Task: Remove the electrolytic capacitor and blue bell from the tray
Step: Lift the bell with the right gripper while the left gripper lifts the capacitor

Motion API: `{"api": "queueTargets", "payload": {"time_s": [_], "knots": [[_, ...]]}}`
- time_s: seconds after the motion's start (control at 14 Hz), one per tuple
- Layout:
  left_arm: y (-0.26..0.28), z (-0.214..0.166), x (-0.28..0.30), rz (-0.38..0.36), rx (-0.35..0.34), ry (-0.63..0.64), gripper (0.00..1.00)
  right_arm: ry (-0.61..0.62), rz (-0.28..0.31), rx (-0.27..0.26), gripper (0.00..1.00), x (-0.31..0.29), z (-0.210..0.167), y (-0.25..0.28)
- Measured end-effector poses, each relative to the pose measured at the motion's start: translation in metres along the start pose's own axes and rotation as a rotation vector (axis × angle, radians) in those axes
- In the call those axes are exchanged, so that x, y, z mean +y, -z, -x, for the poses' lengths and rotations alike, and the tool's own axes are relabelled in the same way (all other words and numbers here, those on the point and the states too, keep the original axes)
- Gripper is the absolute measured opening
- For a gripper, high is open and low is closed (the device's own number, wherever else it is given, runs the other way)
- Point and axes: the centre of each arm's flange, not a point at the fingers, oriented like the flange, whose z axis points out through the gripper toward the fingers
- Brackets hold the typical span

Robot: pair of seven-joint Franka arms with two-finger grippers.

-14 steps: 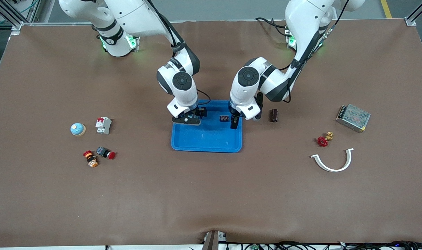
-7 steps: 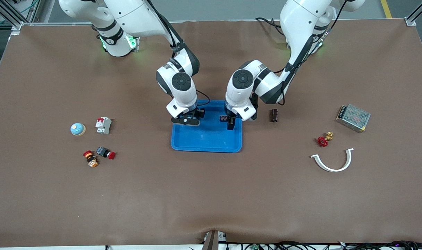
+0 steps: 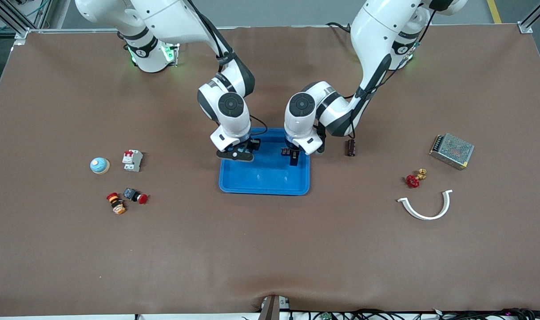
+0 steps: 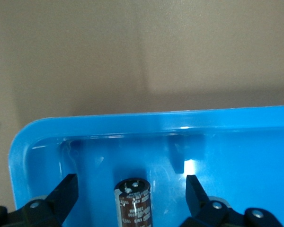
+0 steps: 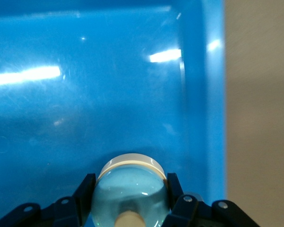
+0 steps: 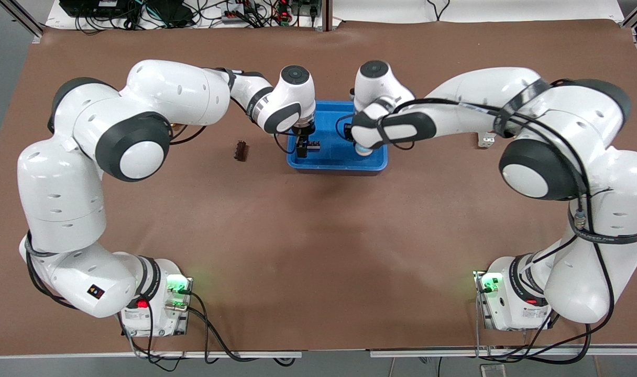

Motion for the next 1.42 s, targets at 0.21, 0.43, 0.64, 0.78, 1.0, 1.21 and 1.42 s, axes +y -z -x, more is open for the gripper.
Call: {"api": "queueTargets", "payload": {"time_s": [0.21,0.43,0.64,0.78,1.0,1.21,1.42], "knots": [[-0.001,0.002,0.005,0.004,-0.004,0.003,1.0,0.052,0.005,-0.034,0.66,0.04,-0.029,0.055],[-0.001,0.005,0.009,0.009,-0.01,0.005,1.0,0.122,-0.001,-0.064,0.66,0.092,-0.057,0.098],[-0.001,0.011,0.007,0.011,-0.014,0.008,1.0,0.212,-0.01,-0.102,0.66,0.161,-0.09,0.117],[0.0,0.016,0.006,0.015,-0.017,0.008,1.0,0.265,-0.023,-0.113,0.66,0.207,-0.11,0.12],[0.001,0.022,0.003,0.017,-0.019,0.005,1.0,0.308,-0.035,-0.127,0.66,0.25,-0.125,0.113],[0.0,0.023,0.002,0.016,-0.019,0.018,1.0,0.337,-0.043,-0.123,0.66,0.276,-0.129,0.1],[-0.002,0.022,0.002,0.012,-0.016,0.022,0.88,0.341,-0.046,-0.086,0.66,0.288,-0.128,0.08]]}}
